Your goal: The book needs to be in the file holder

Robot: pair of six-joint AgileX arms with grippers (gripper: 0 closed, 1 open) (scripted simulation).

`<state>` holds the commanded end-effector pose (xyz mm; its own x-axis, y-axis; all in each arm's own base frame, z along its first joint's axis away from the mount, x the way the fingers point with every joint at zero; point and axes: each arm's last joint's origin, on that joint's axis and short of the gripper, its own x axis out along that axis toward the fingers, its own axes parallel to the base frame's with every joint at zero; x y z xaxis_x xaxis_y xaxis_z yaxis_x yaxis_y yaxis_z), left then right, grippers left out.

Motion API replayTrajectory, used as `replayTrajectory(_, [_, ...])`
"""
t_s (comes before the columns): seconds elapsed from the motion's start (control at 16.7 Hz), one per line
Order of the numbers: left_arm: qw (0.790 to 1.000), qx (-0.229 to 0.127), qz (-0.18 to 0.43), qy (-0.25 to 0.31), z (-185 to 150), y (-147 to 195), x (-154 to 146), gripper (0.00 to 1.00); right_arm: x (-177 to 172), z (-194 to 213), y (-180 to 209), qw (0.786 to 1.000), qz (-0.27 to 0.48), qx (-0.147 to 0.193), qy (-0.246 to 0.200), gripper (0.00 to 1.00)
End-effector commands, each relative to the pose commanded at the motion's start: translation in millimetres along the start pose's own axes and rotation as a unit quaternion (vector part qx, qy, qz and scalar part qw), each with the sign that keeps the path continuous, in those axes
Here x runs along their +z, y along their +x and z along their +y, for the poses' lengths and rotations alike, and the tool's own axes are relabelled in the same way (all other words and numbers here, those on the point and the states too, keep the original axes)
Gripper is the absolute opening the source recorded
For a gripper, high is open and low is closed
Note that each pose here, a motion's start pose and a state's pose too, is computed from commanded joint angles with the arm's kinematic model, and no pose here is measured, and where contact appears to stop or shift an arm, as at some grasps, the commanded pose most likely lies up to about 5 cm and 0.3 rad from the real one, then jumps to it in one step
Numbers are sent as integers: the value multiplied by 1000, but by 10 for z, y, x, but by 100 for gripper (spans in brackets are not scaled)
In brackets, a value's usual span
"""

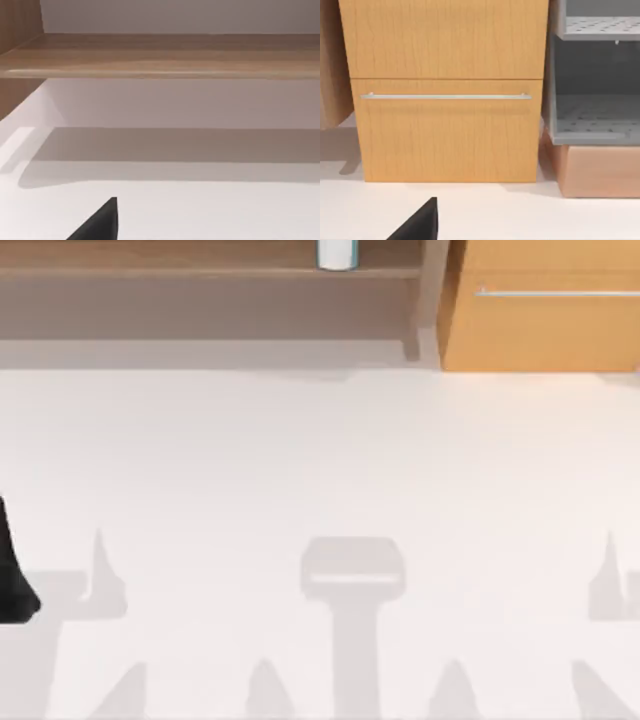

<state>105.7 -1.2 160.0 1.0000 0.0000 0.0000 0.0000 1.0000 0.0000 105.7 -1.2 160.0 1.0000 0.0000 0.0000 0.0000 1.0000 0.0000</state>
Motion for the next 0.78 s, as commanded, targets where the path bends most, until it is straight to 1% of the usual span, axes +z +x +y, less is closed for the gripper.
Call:
replayTrajectory(0.18, [1000, 0, 0, 0, 0, 0, 0, 100, 34, 6, 0, 1000, -4, 2, -1, 100])
replayTrajectory(0.3, [1000, 0, 0, 0, 0, 0, 0, 100, 209, 39, 4, 1000, -26, 12, -3, 100])
replayTrajectory(0.42, [1000, 0, 0, 0, 0, 0, 0, 100, 508, 97, 26, 998, -61, 29, -3, 100])
replayTrajectory(0.6, [1000, 0, 0, 0, 0, 0, 0, 100, 1100, 242, 153, 992, -116, 58, 3, 100])
replayTrajectory(0.78, [1000, 0, 0, 0, 0, 0, 0, 100, 1665, 529, 515, 985, -148, 86, 16, 100])
